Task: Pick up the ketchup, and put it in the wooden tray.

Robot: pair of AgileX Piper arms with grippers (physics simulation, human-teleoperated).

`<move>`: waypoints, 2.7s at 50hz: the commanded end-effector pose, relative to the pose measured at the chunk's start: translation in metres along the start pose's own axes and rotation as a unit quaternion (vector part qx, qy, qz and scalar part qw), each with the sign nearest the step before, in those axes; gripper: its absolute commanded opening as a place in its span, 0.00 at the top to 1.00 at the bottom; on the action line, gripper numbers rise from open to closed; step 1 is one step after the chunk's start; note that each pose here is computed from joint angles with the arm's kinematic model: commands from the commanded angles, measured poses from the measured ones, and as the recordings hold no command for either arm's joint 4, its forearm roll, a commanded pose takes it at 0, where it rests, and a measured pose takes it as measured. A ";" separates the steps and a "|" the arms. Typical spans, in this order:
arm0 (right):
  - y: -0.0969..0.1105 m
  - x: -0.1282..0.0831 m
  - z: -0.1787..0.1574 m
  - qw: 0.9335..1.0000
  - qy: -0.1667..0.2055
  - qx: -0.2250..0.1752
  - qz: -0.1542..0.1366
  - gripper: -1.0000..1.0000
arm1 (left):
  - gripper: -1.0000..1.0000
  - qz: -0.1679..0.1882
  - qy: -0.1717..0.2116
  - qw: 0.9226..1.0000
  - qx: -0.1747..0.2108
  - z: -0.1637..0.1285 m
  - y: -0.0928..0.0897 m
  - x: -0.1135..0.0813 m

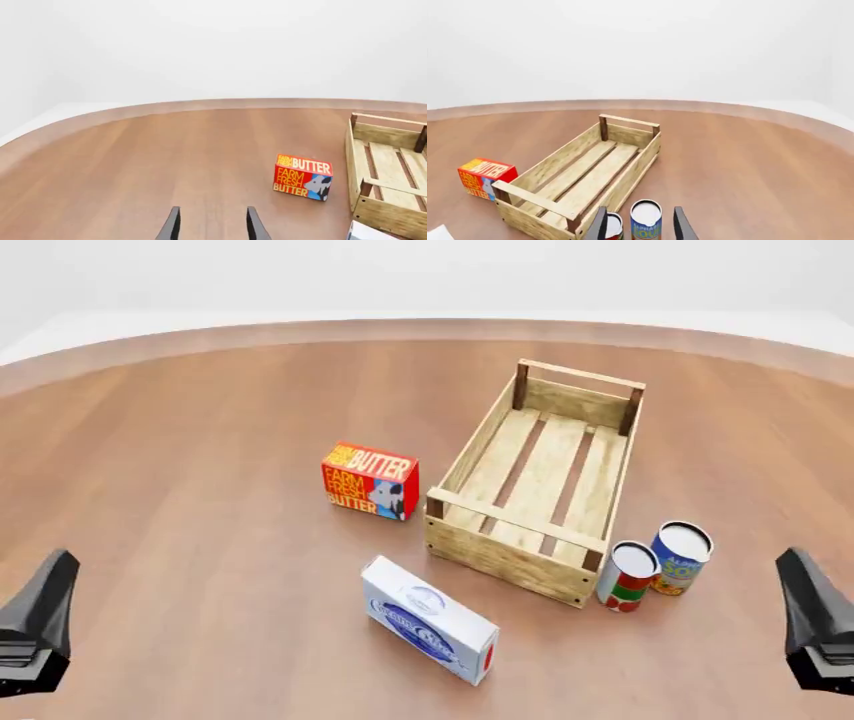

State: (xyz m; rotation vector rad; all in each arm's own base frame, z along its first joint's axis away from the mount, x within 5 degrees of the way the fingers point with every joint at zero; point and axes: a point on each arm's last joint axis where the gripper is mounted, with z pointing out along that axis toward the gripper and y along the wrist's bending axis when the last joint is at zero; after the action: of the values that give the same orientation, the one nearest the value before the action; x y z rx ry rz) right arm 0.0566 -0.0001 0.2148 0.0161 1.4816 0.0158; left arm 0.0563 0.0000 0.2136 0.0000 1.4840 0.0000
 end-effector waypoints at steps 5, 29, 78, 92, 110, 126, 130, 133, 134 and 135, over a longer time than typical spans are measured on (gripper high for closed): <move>0.002 0.000 0.020 0.999 0.031 -0.013 0.003 0.00 | 0.00 0.000 0.001 1.000 0.000 0.001 0.000 -0.001; 0.037 -0.020 0.058 0.977 0.136 -0.158 -0.034 0.00 | 0.00 0.000 0.000 1.000 0.000 0.000 0.000 0.000; 0.185 -0.034 0.093 0.888 0.163 -0.430 -0.023 0.00 | 0.00 0.000 0.000 1.000 0.000 0.000 0.000 -0.002; 0.248 -0.017 0.080 0.844 0.193 -0.500 -0.031 0.00 | 0.00 0.000 0.000 1.000 0.000 0.000 0.000 -0.002; 0.300 -0.008 0.055 0.804 0.199 -0.558 -0.042 0.00 | 0.00 0.000 0.000 1.000 0.000 0.000 0.000 -0.002; 0.347 -0.009 0.030 0.770 0.199 -0.603 -0.060 0.00 | 0.00 0.000 0.000 1.000 0.000 0.000 0.000 -0.002; 0.356 -0.009 0.022 0.761 0.199 -0.614 -0.065 0.00 | 0.00 0.000 0.000 1.000 0.000 0.000 0.000 -0.002; 0.361 -0.009 0.020 0.758 0.197 -0.618 -0.069 0.00 | 0.00 0.000 0.000 1.000 0.001 0.000 0.000 -0.002; 0.362 -0.008 0.020 0.757 0.197 -0.619 -0.071 0.00 | 0.00 0.000 0.000 1.000 0.000 0.000 0.000 -0.002; 0.364 -0.008 0.019 0.756 0.196 -0.620 -0.074 0.00 | 0.00 0.000 0.000 1.000 0.000 0.000 0.000 -0.002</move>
State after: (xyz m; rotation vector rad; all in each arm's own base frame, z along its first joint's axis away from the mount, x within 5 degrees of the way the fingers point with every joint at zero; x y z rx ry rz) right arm 0.0877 0.3432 0.2340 -1.1909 1.6479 0.9122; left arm 0.0563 0.0000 0.2155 0.0007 1.4846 -0.0006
